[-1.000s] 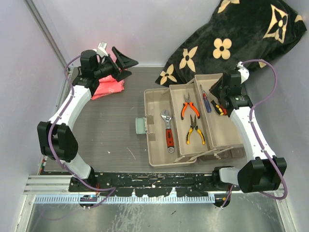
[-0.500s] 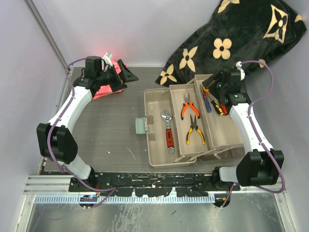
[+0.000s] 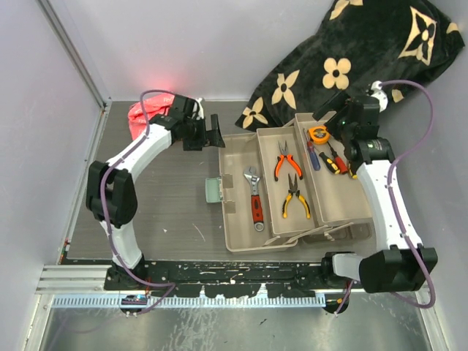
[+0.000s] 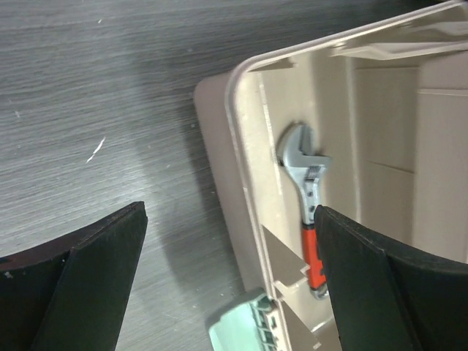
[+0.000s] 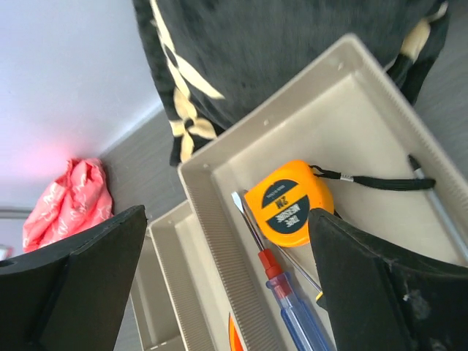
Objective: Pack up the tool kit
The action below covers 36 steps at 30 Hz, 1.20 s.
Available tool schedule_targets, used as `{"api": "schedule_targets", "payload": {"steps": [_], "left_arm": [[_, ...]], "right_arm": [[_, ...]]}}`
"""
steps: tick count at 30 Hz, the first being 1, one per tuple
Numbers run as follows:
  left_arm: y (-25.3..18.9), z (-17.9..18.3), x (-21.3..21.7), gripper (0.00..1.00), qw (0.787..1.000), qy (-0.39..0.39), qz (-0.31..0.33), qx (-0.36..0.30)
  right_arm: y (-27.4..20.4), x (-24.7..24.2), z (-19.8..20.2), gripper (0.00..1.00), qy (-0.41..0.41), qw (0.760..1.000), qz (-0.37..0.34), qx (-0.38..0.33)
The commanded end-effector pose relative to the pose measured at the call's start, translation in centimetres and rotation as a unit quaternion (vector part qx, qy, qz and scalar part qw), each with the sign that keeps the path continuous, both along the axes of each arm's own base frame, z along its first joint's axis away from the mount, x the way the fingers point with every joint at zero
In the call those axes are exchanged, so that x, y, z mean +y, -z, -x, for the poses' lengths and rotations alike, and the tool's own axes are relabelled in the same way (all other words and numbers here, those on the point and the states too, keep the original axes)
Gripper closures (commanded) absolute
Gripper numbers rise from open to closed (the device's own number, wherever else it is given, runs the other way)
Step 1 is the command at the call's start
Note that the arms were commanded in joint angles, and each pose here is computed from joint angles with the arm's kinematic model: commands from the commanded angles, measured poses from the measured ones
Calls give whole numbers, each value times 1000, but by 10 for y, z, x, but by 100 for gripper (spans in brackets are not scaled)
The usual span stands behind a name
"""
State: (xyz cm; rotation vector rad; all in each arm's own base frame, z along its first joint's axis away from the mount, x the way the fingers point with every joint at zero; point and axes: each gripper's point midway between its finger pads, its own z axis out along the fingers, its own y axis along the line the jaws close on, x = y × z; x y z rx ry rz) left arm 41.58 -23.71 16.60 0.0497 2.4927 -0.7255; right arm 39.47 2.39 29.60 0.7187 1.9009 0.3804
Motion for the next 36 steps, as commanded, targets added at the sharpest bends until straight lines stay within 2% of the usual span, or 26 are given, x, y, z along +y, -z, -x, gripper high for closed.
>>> {"api": "schedule_targets", "payload": {"steps": [1,4,7,9,13,19,25,36], "left_arm": [[11,-12,11,2,998,-20,-64,-13],[27,-10,15,0,996,-27,-89,1],[40,-5,14,6,994,-28,-105,13],[49,-1,10,14,993,-23,-112,22],[64,10,5,50,991,-13,-128,38],[80,26,15,98,984,-13,-164,62],[83,31,32,100,976,-6,-206,65],[73,10,90,100,968,4,-241,65]], "right_arm": [[-77,-20,20,1,24,995,44,-90],[-94,-24,30,1,30,992,53,-108],[-107,-27,37,1,35,991,55,-120],[-112,-28,40,1,36,990,57,-123],[-117,-31,44,1,42,990,61,-122],[-123,-37,54,1,55,988,75,-120],[-124,-47,62,1,80,986,87,-116],[-113,-52,66,2,85,986,103,-97]]}}
